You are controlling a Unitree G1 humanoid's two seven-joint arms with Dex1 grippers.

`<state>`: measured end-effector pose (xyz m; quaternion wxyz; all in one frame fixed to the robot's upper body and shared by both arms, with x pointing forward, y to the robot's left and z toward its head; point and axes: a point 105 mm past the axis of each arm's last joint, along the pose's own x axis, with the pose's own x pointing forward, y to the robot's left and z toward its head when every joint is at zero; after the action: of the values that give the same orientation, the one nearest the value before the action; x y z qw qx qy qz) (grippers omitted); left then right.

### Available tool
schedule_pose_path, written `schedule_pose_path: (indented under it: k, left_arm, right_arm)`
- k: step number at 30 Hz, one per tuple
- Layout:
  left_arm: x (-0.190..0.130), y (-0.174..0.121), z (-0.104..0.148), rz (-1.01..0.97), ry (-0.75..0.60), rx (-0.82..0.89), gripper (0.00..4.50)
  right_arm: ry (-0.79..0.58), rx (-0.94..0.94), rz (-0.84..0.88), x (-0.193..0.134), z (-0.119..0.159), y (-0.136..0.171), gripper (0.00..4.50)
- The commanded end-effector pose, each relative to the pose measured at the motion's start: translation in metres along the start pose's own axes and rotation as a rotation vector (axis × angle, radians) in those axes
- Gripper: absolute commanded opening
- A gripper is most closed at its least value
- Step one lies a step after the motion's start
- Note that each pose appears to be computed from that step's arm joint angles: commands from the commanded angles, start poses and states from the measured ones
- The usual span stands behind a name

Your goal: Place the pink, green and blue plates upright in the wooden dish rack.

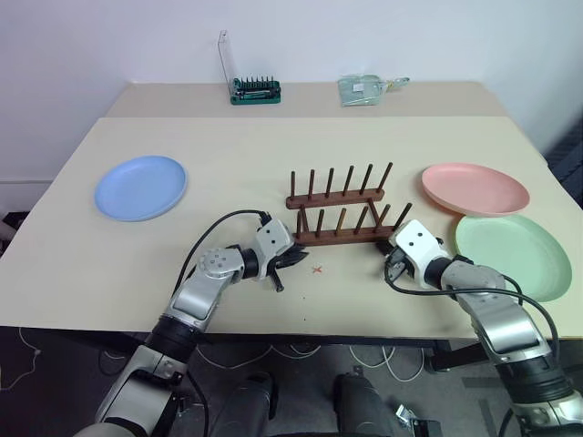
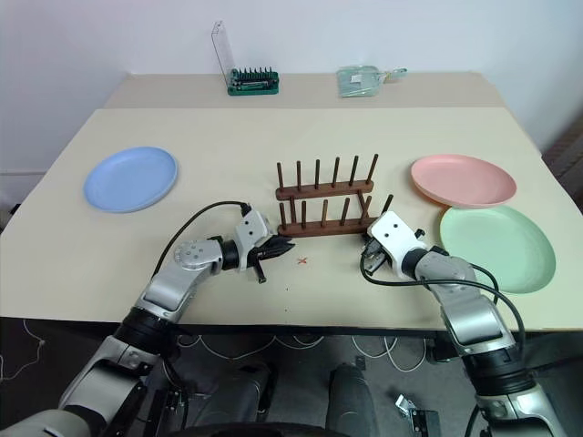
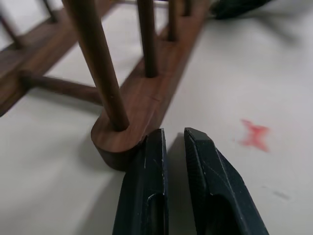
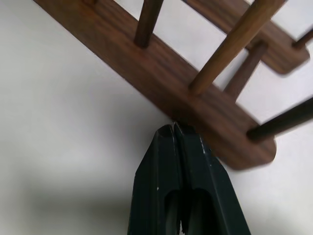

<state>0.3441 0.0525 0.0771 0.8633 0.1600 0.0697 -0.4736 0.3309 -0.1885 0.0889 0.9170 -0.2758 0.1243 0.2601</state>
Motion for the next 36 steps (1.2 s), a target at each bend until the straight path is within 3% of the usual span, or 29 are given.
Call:
schedule_pose_path:
  k: [1,10,14,18,22,23,24,34,36]
  left_arm:
    - [-0.008,0.029,-0.014,0.158,0.053,-0.021,0.62]
    - [-0.006,0.030,-0.017,0.164,0.049,-0.008,0.62]
    - [-0.011,0.028,-0.011,0.150,0.019,0.010,0.62]
    - [-0.022,0.014,0.020,0.052,-0.140,0.031,0.57]
    - [-0.028,-0.002,0.035,-0.050,-0.203,0.001,0.57]
    - [-0.027,-0.012,0.038,-0.107,-0.207,0.026,0.57]
    - [-0.026,-0.021,0.040,-0.154,-0.208,0.037,0.57]
    - [-0.026,-0.040,0.054,-0.260,-0.245,0.042,0.57]
    - [-0.027,-0.040,0.053,-0.254,-0.242,0.038,0.57]
  right_arm:
    - [-0.018,-0.036,-0.057,0.009,0.008,-0.009,0.00]
    - [-0.026,-0.054,-0.076,0.011,0.011,-0.015,0.00]
    - [-0.099,-0.046,0.047,-0.010,0.025,-0.004,0.00]
    - [-0.115,-0.036,0.086,-0.044,0.038,-0.022,1.25]
    - [-0.068,-0.135,-0.051,-0.057,0.041,-0.058,3.40]
    - [-0.022,-0.205,-0.121,-0.060,0.038,-0.077,3.72]
    - [0.018,-0.255,-0.181,-0.061,0.035,-0.093,4.35]
    - [0.229,-0.461,-0.306,-0.025,-0.006,-0.143,4.35]
    - [0.251,-0.491,-0.281,-0.017,-0.012,-0.142,3.81]
